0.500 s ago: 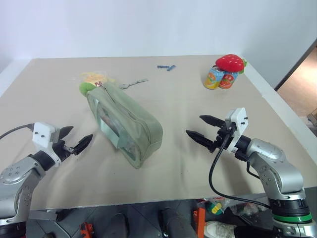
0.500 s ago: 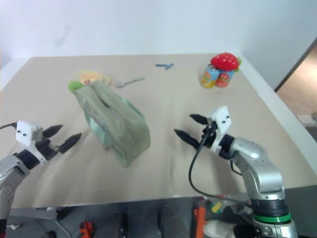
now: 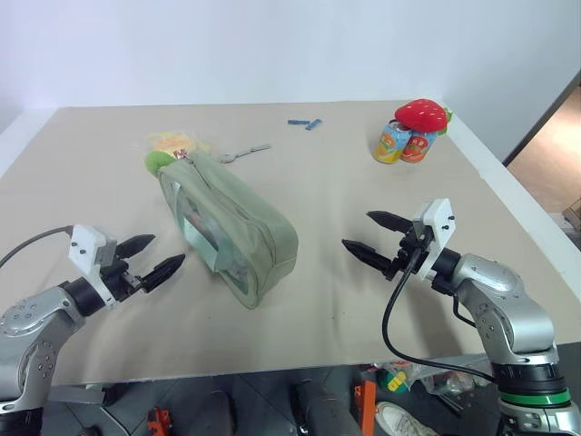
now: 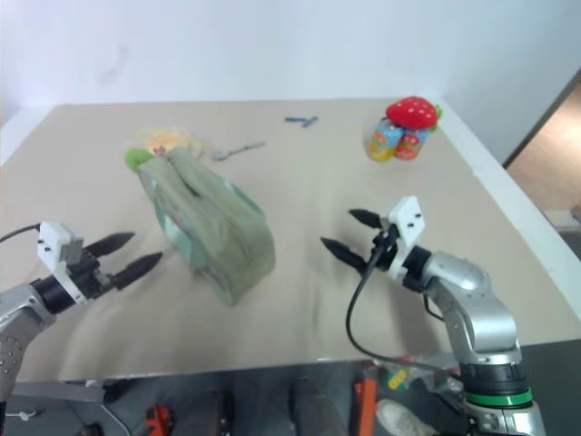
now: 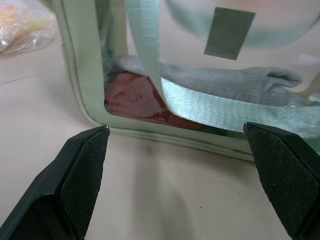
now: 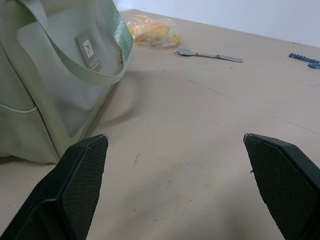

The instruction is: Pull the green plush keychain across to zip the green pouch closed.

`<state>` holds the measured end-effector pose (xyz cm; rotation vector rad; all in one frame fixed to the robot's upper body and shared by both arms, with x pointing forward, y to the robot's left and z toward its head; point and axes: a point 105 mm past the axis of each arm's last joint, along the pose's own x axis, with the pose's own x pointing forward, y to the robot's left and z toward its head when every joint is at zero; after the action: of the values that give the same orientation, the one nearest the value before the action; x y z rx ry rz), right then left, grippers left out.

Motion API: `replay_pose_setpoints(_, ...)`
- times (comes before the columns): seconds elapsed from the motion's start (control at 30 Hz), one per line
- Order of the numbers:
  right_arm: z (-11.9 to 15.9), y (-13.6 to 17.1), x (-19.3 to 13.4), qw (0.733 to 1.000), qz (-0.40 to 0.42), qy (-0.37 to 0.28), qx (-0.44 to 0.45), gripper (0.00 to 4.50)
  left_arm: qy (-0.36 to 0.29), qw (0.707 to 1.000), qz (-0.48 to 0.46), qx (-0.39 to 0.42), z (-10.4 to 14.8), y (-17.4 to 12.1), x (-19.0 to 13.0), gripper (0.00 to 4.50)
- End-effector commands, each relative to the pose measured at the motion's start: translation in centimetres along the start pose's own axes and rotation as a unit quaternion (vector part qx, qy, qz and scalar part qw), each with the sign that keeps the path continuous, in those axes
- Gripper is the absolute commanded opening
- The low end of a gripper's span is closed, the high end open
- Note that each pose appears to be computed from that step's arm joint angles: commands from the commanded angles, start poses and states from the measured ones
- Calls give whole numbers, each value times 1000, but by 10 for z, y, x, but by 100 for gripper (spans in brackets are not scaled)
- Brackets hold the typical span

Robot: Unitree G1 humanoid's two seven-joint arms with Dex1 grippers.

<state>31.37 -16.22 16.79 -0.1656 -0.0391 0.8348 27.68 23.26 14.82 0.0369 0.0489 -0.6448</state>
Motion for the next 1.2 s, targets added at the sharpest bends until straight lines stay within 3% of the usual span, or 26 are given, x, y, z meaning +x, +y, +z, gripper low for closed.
replay_pose_setpoints(0.03, 15, -1, -1, 1000, 5, -16, -18, 450, -29, 998, -33, 41, 28, -6, -8, 445)
replay_pose_setpoints(0.2, 35, -6, -7, 999, 26, -26, -5, 450, -42, 986, -151, 60, 62, -50, -9, 445)
replay_pose_setpoints(0.3, 69, 9, 3, 995, 86, -56, 6, 450, -6, 964, -261, 53, 64, -94, -14, 445)
replay_pose_setpoints(0.4, 82, 30, 16, 989, 136, -64, 12, 450, 20, 948, -315, 52, 61, -115, -18, 445)
replay_pose_setpoints(0.53, 76, 62, 44, 982, 175, -66, 39, 450, 11, 938, -342, 50, 63, -127, -9, 445)
replay_pose_setpoints(0.8, 60, 70, 64, 978, 185, -53, 74, 450, 3, 942, -330, 58, 63, -126, -1, 445)
replay_pose_setpoints(0.9, 59, 75, 67, 975, 196, -50, 87, 370, -7, 948, -311, 63, 66, -122, 0, 450)
replay_pose_setpoints(1.2, 51, 88, 70, 969, 225, -41, 97, 66, -33, 961, -265, 74, 71, -116, 5, 450)
